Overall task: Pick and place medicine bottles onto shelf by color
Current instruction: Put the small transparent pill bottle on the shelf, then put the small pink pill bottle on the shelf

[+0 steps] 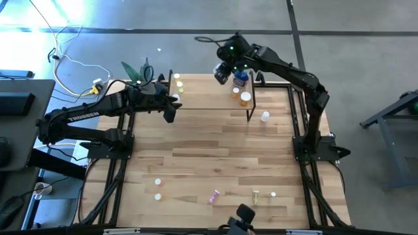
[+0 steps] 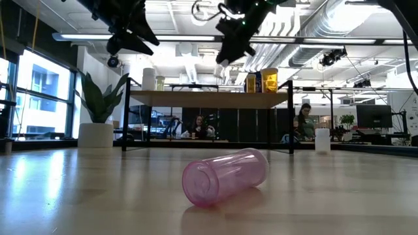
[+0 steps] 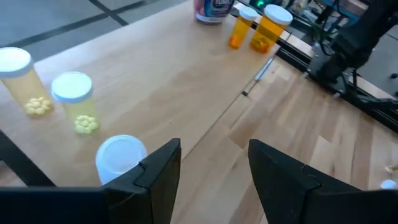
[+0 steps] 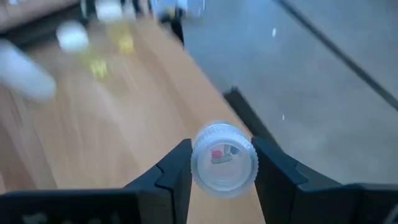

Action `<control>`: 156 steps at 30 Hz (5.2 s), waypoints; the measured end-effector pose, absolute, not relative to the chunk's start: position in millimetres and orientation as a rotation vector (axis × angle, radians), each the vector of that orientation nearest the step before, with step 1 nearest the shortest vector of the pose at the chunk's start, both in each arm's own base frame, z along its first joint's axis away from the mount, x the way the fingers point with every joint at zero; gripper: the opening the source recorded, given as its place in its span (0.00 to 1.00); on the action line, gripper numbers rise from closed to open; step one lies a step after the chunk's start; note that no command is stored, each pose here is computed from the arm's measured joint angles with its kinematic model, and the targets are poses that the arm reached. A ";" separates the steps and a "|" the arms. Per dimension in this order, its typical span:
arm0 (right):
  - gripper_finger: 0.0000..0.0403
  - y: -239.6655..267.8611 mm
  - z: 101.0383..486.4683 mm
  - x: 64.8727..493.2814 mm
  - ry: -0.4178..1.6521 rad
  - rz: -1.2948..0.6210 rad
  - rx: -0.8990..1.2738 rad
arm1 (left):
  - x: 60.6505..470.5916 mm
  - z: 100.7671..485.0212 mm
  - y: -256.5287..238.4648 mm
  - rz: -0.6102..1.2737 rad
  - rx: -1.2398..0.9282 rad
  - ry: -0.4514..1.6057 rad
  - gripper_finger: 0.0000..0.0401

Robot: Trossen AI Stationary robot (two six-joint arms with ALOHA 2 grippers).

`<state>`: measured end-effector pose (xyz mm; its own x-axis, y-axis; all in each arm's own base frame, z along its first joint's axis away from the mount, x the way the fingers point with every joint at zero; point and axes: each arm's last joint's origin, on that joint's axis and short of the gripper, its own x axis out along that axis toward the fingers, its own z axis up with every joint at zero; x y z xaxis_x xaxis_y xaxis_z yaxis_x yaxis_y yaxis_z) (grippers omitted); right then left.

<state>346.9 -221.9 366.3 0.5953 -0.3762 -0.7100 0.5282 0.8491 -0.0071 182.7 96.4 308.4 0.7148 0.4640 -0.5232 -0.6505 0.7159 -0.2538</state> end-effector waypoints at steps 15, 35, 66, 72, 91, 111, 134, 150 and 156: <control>0.31 -220.1 337.5 346.3 1.009 -0.439 0.165 | 182.6 308.4 96.6 0.655 -0.476 0.437 0.45; 0.31 -210.0 322.9 351.0 1.117 -0.382 0.159 | 182.7 308.4 96.4 0.653 -0.490 0.433 0.45; 0.56 -211.6 328.2 352.1 1.096 -0.410 0.151 | 179.3 298.9 88.6 0.531 -0.656 0.549 0.51; 0.56 -211.8 358.3 352.5 0.991 -0.437 0.136 | 180.2 294.4 77.0 0.435 -0.685 0.632 0.51; 0.56 -198.5 425.3 342.2 0.754 -0.473 0.262 | 181.1 258.0 -22.6 0.126 -0.464 0.964 0.50; 0.56 -170.0 426.5 347.4 0.786 -0.439 0.364 | 172.1 224.2 -101.0 0.065 -0.307 1.113 0.50; 0.56 -161.1 424.9 350.5 0.804 -0.427 0.378 | 184.7 184.0 -135.8 0.125 -0.263 1.215 0.50; 0.56 -161.2 424.7 350.6 0.805 -0.426 0.375 | 188.3 176.3 -138.1 0.142 -0.243 1.224 0.33; 0.56 -161.2 424.7 350.6 0.805 -0.426 0.375 | 188.5 177.1 -138.1 0.141 -0.245 1.222 0.27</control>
